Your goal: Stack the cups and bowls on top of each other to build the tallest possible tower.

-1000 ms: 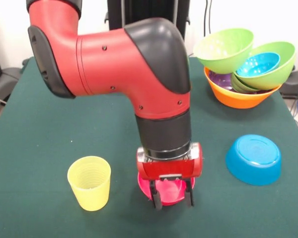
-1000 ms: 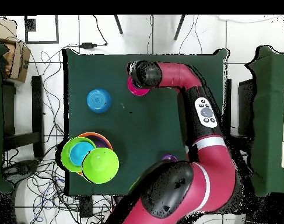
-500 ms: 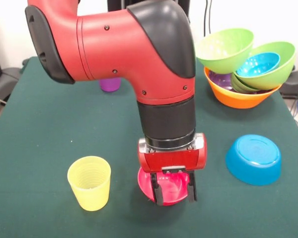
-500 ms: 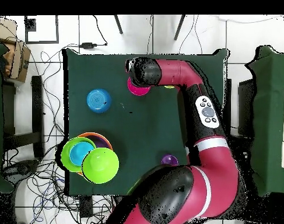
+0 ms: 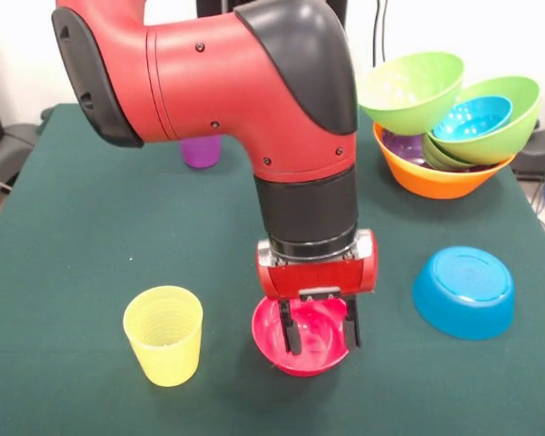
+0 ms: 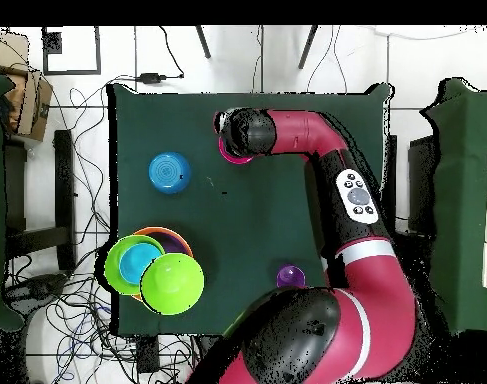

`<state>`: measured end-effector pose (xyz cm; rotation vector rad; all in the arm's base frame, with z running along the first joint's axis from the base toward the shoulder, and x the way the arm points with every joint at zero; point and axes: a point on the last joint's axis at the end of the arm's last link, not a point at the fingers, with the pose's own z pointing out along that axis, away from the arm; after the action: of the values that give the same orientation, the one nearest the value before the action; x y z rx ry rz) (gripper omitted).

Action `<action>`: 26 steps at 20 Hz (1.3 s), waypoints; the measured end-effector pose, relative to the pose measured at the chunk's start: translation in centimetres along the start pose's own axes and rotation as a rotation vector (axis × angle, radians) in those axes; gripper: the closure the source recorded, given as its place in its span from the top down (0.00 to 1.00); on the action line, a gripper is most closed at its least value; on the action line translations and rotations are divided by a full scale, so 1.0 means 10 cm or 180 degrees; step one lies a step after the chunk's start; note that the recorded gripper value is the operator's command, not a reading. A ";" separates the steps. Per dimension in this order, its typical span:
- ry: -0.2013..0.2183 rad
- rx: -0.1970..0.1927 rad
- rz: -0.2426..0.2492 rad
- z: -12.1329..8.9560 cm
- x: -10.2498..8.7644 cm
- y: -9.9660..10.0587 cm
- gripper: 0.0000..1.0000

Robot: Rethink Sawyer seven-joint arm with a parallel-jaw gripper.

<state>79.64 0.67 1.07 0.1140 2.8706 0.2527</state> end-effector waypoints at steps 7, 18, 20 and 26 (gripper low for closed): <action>0.0123 0.0023 0.0005 -0.27 0.23 -0.21 1.00; 0.0049 0.0128 0.0033 -0.70 0.19 -0.50 1.00; 0.0026 0.0141 0.0029 -0.75 0.15 -0.51 1.00; 0.0016 0.0147 0.0022 -0.77 0.14 -0.51 1.00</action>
<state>76.00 -5.40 7.11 0.1323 2.8823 0.1883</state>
